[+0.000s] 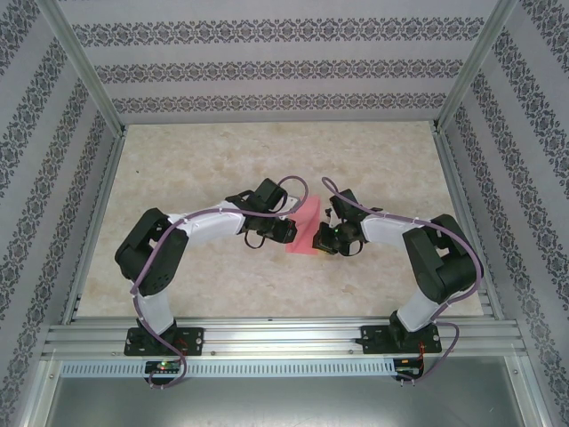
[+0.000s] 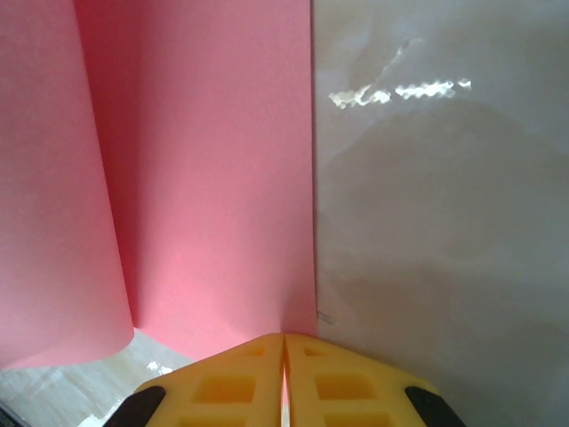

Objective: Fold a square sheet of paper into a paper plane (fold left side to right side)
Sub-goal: Fold the triangle a second time at the center of the table.

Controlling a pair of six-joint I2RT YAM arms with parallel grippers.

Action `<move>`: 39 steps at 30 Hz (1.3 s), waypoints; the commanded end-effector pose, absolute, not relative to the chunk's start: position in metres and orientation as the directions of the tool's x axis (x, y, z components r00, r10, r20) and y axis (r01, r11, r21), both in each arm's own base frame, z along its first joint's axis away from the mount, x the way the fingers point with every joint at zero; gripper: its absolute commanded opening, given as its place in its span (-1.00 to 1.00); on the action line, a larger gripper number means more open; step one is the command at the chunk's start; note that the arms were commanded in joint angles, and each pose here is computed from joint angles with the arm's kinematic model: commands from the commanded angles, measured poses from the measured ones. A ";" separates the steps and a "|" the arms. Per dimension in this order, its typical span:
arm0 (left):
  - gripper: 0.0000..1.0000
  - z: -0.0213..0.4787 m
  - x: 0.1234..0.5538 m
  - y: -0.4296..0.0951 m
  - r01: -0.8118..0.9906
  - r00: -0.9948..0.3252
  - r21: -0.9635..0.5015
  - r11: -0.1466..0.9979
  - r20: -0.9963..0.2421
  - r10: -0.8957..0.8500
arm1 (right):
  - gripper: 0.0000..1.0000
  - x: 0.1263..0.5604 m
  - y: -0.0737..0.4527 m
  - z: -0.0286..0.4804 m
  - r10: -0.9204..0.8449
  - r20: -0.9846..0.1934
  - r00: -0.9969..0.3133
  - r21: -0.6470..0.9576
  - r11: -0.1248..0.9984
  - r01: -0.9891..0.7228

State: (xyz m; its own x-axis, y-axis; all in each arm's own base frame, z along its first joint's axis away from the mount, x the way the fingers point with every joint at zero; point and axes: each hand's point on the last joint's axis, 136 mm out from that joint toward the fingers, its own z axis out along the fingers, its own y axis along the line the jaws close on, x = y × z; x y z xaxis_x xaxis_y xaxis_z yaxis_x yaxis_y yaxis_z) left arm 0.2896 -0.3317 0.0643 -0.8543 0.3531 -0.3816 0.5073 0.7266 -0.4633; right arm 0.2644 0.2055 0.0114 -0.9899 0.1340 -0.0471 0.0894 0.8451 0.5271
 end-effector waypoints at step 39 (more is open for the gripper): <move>-0.74 0.037 0.330 -0.323 0.558 -0.825 -0.371 0.742 -0.346 0.447 | -0.76 0.250 0.197 -0.006 0.066 -0.027 -0.997 0.401 0.915 0.049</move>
State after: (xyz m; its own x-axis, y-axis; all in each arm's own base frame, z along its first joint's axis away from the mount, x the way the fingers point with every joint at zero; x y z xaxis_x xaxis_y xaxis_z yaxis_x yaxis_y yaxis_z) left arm 0.3222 -0.3222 0.0346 -0.8393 0.4337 -0.3278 0.5377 0.7511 -0.3830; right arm 0.2638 0.2068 0.0107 -0.9937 0.0870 -0.0706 0.0427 0.8768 0.4790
